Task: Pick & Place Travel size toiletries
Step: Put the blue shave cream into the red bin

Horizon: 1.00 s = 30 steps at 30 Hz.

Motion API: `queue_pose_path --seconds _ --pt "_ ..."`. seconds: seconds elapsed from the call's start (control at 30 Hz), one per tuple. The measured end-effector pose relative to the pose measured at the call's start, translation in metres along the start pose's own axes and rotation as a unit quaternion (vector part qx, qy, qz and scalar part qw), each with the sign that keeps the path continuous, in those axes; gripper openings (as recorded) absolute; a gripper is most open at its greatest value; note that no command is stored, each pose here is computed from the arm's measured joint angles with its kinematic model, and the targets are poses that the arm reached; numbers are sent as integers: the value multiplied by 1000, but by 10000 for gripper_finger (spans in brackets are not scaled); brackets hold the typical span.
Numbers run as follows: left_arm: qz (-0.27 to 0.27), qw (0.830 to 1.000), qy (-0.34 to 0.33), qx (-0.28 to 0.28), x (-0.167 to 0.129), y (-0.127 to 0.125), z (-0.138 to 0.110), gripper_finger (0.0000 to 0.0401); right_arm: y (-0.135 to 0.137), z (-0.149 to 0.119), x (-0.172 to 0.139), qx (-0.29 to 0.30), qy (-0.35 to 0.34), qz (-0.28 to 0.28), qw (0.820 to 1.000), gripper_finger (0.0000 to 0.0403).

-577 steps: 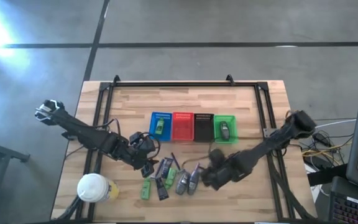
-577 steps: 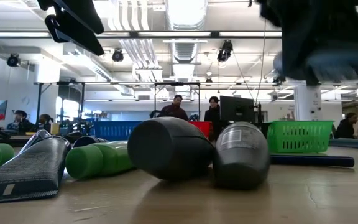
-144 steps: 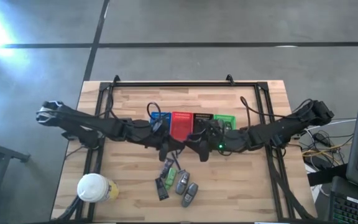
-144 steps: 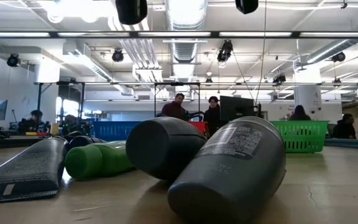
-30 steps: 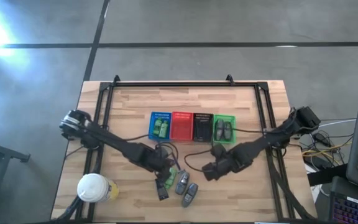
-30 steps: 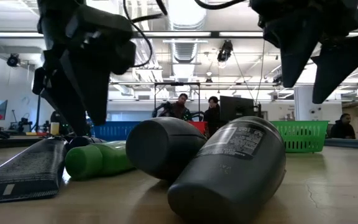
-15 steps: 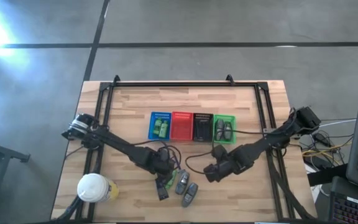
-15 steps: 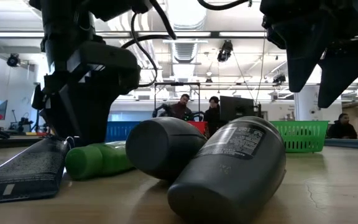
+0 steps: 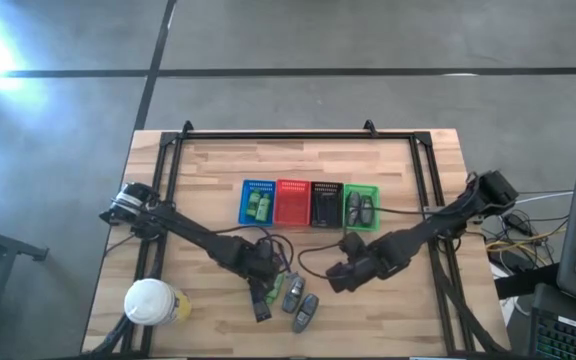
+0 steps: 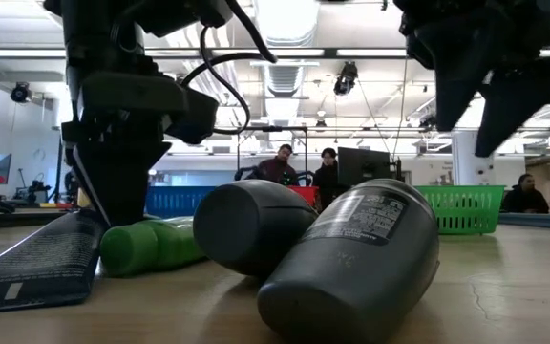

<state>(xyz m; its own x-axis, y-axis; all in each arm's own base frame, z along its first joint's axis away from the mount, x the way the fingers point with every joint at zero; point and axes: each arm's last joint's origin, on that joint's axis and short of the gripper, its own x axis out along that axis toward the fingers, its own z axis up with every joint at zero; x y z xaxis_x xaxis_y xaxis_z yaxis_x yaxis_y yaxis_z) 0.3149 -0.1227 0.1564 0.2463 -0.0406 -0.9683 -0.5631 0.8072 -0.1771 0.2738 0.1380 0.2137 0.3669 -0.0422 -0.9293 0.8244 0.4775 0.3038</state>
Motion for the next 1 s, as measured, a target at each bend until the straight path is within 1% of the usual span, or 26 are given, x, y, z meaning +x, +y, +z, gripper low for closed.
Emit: queue_pose_path --seconds 0.13,0.23,0.37,0.43,0.5,0.6,0.67,0.8,0.9,1.0 --pt "-6 1000 -26 15 -12 0 1 128 4 5 -8 13 -4 44 999 244" --pt "-18 997 -62 32 -33 1 3 128 5 15 -13 17 -12 78 997 234" --pt "-27 991 -121 56 -62 4 3 128 7 31 -19 26 -32 139 989 224" --pt "-31 985 -155 72 -76 6 4 128 8 41 -24 26 -47 176 983 221" --pt "-38 976 -188 101 -88 5 5 129 10 50 -28 28 -63 210 975 220" --pt "-48 961 -231 146 -100 2 7 129 12 64 -35 33 -77 272 959 222" --pt "-51 953 -251 164 -106 1 8 129 14 73 -36 34 -81 302 949 227" --pt "-38 945 -266 185 -108 0 10 130 13 83 -32 38 -78 307 948 241" --pt "-42 939 -281 193 -110 -2 12 130 12 86 -30 40 -76 306 948 251" --pt "-37 936 -284 202 -110 -2 14 130 14 87 -31 38 -76 310 947 259"
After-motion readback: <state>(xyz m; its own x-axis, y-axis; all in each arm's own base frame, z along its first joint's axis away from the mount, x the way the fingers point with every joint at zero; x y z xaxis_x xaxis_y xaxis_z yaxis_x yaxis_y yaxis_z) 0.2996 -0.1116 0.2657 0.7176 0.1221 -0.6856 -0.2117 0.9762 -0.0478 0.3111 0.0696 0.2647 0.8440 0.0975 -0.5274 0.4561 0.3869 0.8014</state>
